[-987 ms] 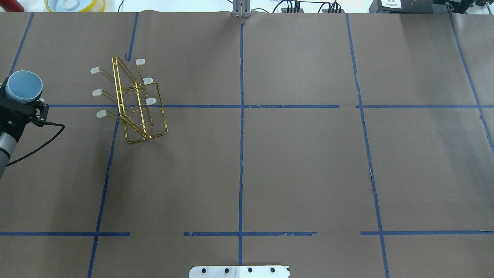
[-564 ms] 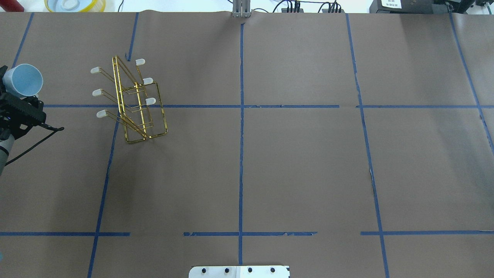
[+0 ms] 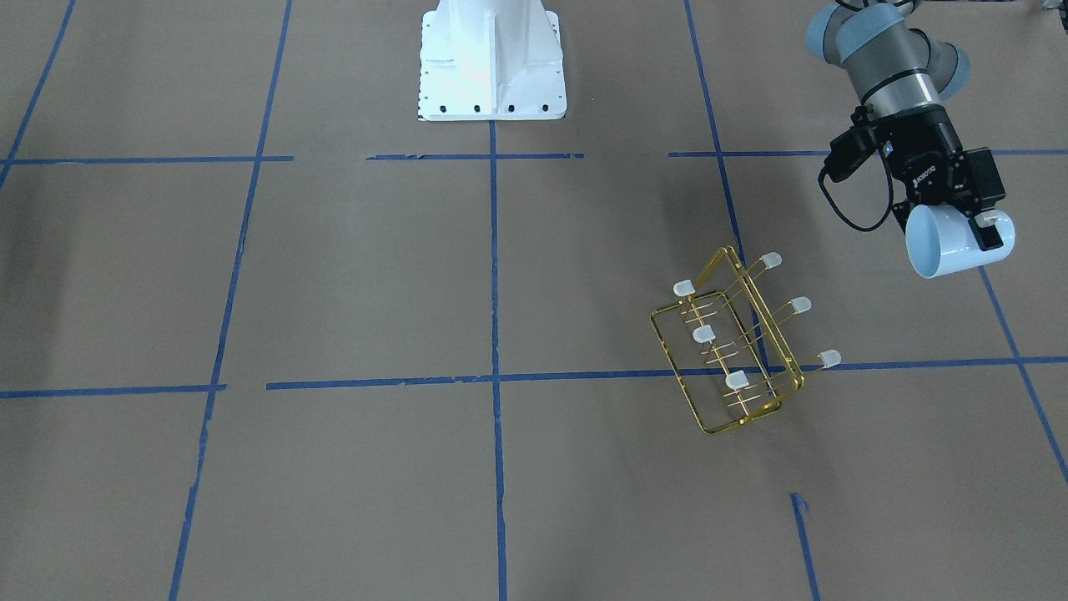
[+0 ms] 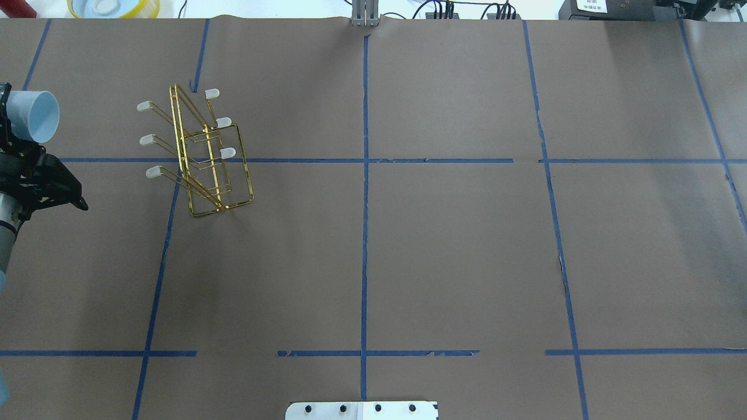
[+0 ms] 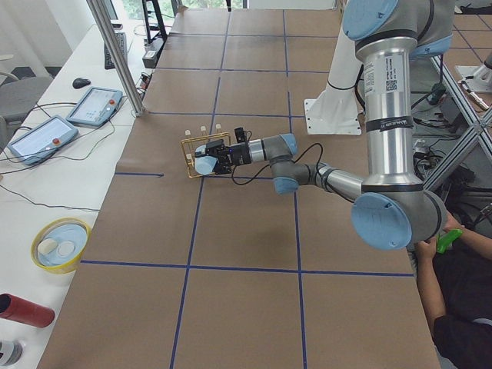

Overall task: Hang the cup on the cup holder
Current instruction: 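Lift the cup with the left gripper and tilt it sideways, then carry the cup with the left gripper toward the gold rack's pegs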

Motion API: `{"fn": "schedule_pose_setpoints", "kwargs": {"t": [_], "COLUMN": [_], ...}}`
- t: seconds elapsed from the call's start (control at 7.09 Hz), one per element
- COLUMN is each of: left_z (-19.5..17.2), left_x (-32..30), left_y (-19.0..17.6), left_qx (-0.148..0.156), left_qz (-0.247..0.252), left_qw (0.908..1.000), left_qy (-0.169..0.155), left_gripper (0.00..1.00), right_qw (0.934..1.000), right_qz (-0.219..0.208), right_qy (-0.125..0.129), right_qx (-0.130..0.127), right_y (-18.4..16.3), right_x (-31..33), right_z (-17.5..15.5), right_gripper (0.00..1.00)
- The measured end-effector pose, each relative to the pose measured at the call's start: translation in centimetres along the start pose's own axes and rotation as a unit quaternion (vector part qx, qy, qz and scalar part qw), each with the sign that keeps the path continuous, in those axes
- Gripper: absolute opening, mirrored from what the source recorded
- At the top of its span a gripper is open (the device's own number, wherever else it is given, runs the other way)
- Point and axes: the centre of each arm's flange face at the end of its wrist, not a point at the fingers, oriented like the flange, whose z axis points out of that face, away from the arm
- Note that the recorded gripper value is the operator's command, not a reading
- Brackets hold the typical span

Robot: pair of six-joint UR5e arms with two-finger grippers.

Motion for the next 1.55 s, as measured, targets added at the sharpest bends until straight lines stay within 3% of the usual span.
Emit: {"fn": "schedule_pose_setpoints", "kwargs": {"t": [0.42, 0.71, 1.13, 1.55], "left_z": [-1.9, -3.8, -4.9, -5.3], "left_x": [0.5, 2.0, 4.6, 6.8], "left_y": [-3.0, -4.9, -8.7, -11.4], "left_qx": [0.001, -0.017, -0.045, -0.04], "left_qz": [0.141, 0.226, 0.288, 0.328], "left_qw": [0.9897, 0.9728, 0.9534, 0.9407], "left_qy": [-0.024, -0.047, -0.076, -0.075], "left_gripper": [0.0, 0.0, 0.0, 0.0], "right_qw": [1.0, 1.0, 1.0, 1.0], "right_qz": [0.0, 0.0, 0.0, 0.0], "right_qy": [0.0, 0.0, 0.0, 0.0], "right_qx": [0.0, 0.0, 0.0, 0.0], "right_y": [0.0, 0.0, 0.0, 0.0], "right_x": [0.0, 0.0, 0.0, 0.0], "right_z": [0.0, 0.0, 0.0, 0.0], "right_gripper": [1.0, 1.0, 1.0, 1.0]}}
